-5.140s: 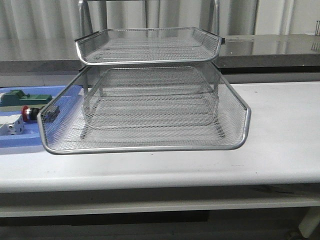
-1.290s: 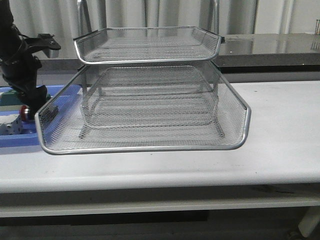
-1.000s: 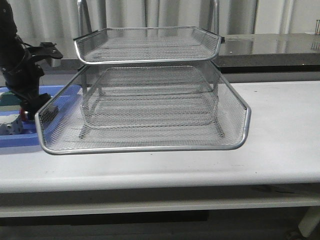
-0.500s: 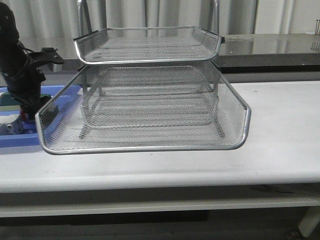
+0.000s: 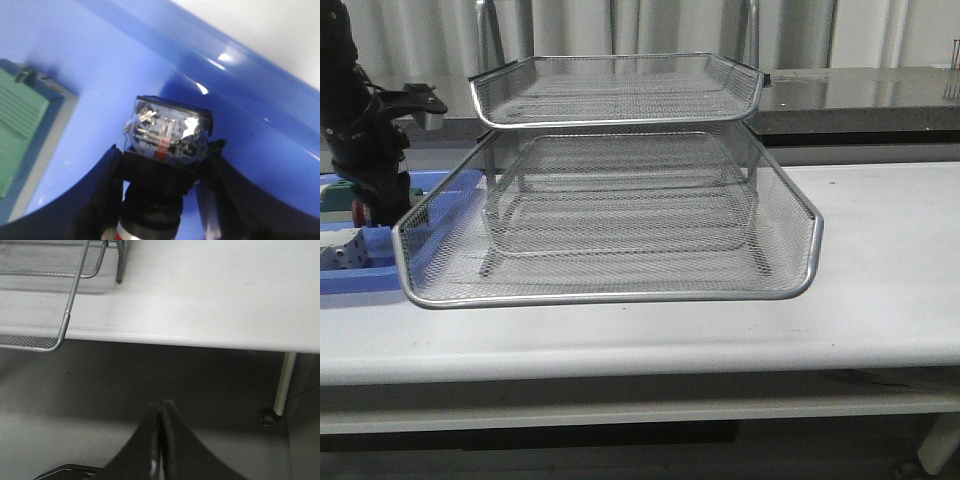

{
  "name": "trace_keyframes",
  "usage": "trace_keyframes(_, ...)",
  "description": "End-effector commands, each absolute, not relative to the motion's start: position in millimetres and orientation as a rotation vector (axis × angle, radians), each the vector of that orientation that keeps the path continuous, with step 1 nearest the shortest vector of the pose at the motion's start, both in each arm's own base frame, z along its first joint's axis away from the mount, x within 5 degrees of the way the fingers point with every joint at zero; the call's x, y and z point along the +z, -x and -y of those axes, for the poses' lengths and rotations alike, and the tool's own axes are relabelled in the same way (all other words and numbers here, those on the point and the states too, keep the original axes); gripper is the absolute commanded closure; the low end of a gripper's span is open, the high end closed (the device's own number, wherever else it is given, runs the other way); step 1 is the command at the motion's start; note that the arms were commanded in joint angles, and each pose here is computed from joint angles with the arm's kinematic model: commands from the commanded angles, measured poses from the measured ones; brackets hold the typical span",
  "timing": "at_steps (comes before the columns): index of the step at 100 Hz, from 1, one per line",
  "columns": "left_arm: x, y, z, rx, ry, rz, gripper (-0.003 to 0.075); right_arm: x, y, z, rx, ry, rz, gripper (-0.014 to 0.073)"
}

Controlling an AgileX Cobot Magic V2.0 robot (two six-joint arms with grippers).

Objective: Place button on rack with both arms
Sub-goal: 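Lower the left gripper and grasp the red-capped push button, then lift the button and lower it into the pulled-out middle tray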

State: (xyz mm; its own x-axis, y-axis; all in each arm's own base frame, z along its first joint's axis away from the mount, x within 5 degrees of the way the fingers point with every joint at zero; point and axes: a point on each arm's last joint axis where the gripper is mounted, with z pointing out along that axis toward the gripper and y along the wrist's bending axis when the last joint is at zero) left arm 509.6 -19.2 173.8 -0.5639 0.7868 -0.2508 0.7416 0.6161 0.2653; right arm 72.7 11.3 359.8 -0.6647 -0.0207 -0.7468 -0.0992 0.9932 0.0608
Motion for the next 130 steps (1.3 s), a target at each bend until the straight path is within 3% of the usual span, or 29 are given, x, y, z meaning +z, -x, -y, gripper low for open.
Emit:
trace_keyframes(1, 241, -508, 19, 0.225, -1.144, -2.409, 0.0659, 373, -75, -11, 0.122, 0.079, -2.211, 0.0664)
trace_keyframes(23, 298, -495, 19, 0.185, -1.048, -2.465, 0.0659, 373, -75, -11, 0.122, 0.079, -2.211, 0.0664)
trace_keyframes(68, 389, -451, 16, 0.218, -0.803, -2.364, 0.0659, 373, -75, -11, 0.122, 0.079, -2.211, 0.0664)
trace_keyframes(90, 411, -411, 16, 0.192, -0.768, -2.382, 0.0659, 373, -75, -11, 0.122, 0.079, -2.211, 0.0664)
trace_keyframes(112, 421, -368, 26, 0.028, -0.772, -2.382, 0.0659, 373, -75, -11, 0.122, 0.079, -2.211, 0.0664)
trace_keyframes(130, 430, -342, 39, -0.001, -0.816, -2.356, 0.0659, 373, -75, -11, 0.122, 0.079, -2.211, 0.0664)
